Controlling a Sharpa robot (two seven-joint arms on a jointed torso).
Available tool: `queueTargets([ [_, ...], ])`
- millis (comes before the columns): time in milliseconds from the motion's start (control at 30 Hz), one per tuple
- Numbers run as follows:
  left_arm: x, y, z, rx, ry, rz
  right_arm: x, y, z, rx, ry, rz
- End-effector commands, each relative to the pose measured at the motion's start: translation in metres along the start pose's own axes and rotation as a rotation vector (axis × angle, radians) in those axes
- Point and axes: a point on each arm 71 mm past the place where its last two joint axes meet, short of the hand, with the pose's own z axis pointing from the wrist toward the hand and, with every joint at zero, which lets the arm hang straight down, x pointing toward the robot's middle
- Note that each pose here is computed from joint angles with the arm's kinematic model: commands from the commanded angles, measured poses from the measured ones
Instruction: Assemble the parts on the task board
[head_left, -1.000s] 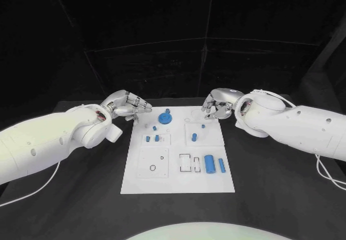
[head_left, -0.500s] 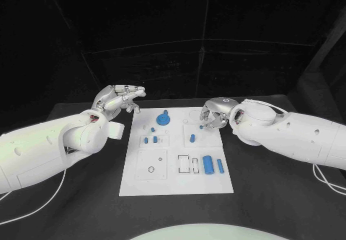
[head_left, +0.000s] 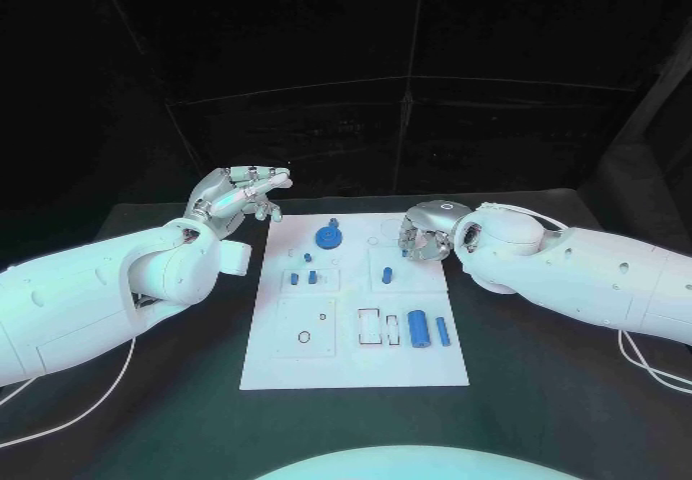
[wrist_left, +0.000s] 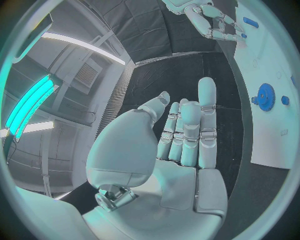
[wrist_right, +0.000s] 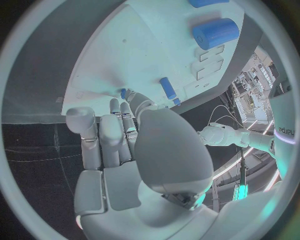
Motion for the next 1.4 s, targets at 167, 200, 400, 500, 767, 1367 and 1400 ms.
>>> queueTargets([
  [167,0.0013,-0.0018,-0.0002,0.015,0.002,-0.015,0.004,0.0,0.003,0.005,0.031,-0.012],
  [200,0.0014,-0.0017,-0.0002,0.015,0.003,-0.016,0.005,0.0,0.003,0.006,0.037,-0.011],
  [400,0.001,-0.0015,-0.0002,0.012,0.002,-0.016,0.009,0.002,0.005,0.004,0.053,-0.008],
  [500,0.001,-0.0015,-0.0002,0.011,0.003,-0.016,0.01,0.003,0.005,0.0,0.058,-0.007],
  [767,0.0005,-0.0012,0.0001,0.009,0.002,-0.015,0.012,0.006,0.007,-0.006,0.065,-0.006],
  [1367,-0.0017,-0.0007,0.0005,0.005,-0.002,-0.013,0.006,0.008,0.006,0.014,-0.041,-0.004],
  [1400,-0.0018,-0.0007,0.0005,0.005,-0.002,-0.013,0.006,0.008,0.006,0.013,-0.045,-0.004],
])
